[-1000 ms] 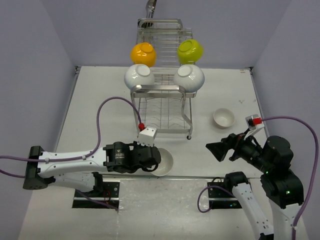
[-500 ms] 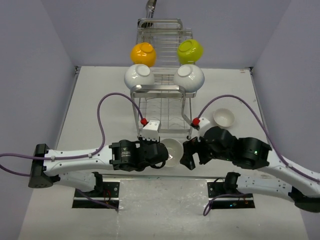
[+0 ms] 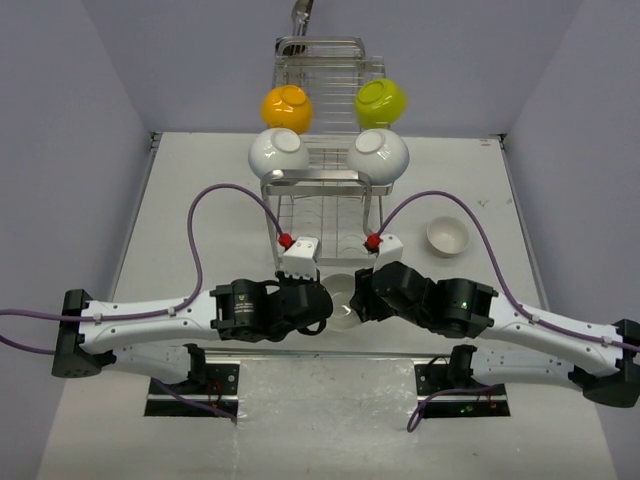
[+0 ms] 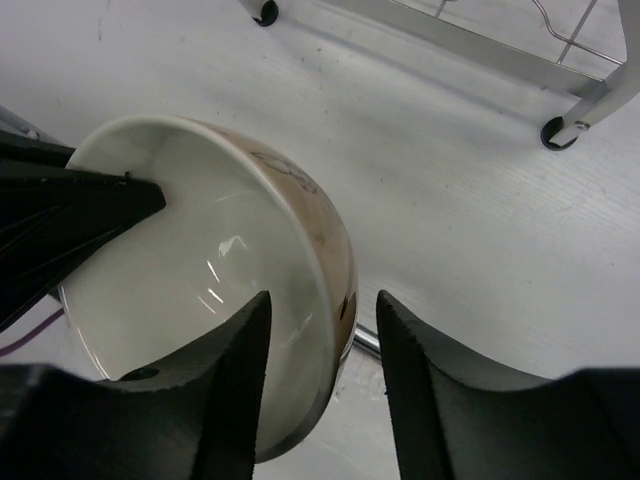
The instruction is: Unload the bowls from the dish rack
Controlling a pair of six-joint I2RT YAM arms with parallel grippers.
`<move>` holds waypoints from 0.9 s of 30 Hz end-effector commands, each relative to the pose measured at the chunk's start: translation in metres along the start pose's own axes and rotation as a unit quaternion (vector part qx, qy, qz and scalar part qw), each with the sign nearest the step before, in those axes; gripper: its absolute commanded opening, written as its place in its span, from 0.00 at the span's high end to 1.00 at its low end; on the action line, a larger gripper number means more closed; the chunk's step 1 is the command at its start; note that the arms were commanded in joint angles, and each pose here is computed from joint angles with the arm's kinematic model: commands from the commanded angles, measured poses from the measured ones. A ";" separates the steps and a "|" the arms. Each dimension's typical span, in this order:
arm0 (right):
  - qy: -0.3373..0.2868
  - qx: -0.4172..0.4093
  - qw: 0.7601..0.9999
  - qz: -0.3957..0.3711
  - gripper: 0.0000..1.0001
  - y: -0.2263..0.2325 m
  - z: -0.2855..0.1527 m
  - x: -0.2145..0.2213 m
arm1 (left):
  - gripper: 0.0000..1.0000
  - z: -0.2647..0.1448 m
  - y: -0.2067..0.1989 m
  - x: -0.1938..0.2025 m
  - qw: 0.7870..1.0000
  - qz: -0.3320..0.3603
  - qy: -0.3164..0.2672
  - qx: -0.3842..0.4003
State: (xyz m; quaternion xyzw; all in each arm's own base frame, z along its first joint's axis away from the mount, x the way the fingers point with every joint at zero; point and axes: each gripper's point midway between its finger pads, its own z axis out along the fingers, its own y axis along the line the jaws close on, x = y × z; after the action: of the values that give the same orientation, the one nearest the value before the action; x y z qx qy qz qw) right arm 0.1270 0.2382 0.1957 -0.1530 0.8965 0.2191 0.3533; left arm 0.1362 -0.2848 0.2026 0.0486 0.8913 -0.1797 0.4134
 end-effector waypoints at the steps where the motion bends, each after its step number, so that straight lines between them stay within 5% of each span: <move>1: -0.048 -0.001 0.999 0.027 0.54 0.006 0.005 -0.018 | 1.00 -0.009 -0.021 -0.030 0.996 -0.057 -0.047 0.044; 3: -0.033 0.020 0.999 0.021 0.65 0.000 0.013 -0.011 | 1.00 -0.010 -0.025 -0.033 0.996 -0.058 -0.052 0.051; 4: -0.031 0.025 0.999 0.023 0.83 0.000 0.014 -0.010 | 1.00 -0.010 -0.026 -0.035 0.995 -0.058 -0.055 0.053; 6: -0.028 0.047 0.998 0.028 1.00 -0.008 0.016 -0.006 | 1.00 -0.011 -0.026 -0.039 0.995 -0.056 -0.061 0.053; 9: -0.032 0.059 0.997 0.033 1.00 -0.016 0.013 -0.005 | 0.97 -0.011 -0.020 -0.041 0.996 -0.045 -0.066 0.036; 10: -0.042 0.060 0.997 0.037 1.00 -0.020 0.010 -0.006 | 0.86 -0.014 -0.019 -0.045 0.996 -0.047 -0.070 0.035; 11: -0.046 0.063 0.996 0.039 1.00 -0.024 0.008 -0.006 | 0.59 -0.015 -0.015 -0.049 0.995 -0.049 -0.078 0.028; 14: -0.060 0.066 0.994 0.059 1.00 -0.042 0.002 -0.009 | 0.34 -0.027 0.002 -0.061 0.994 -0.059 -0.097 0.009; 27: -0.128 0.194 0.958 0.166 1.00 -0.180 -0.028 -0.034 | 0.17 -0.068 0.124 -0.081 0.969 -0.128 -0.179 -0.117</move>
State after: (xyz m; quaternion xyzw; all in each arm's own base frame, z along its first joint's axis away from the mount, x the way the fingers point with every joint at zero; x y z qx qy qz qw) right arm 0.1961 0.0719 0.1712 0.1163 0.8916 0.0947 0.4272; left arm 0.1577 -0.1772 0.2738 -0.0960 0.8355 -0.1857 0.5081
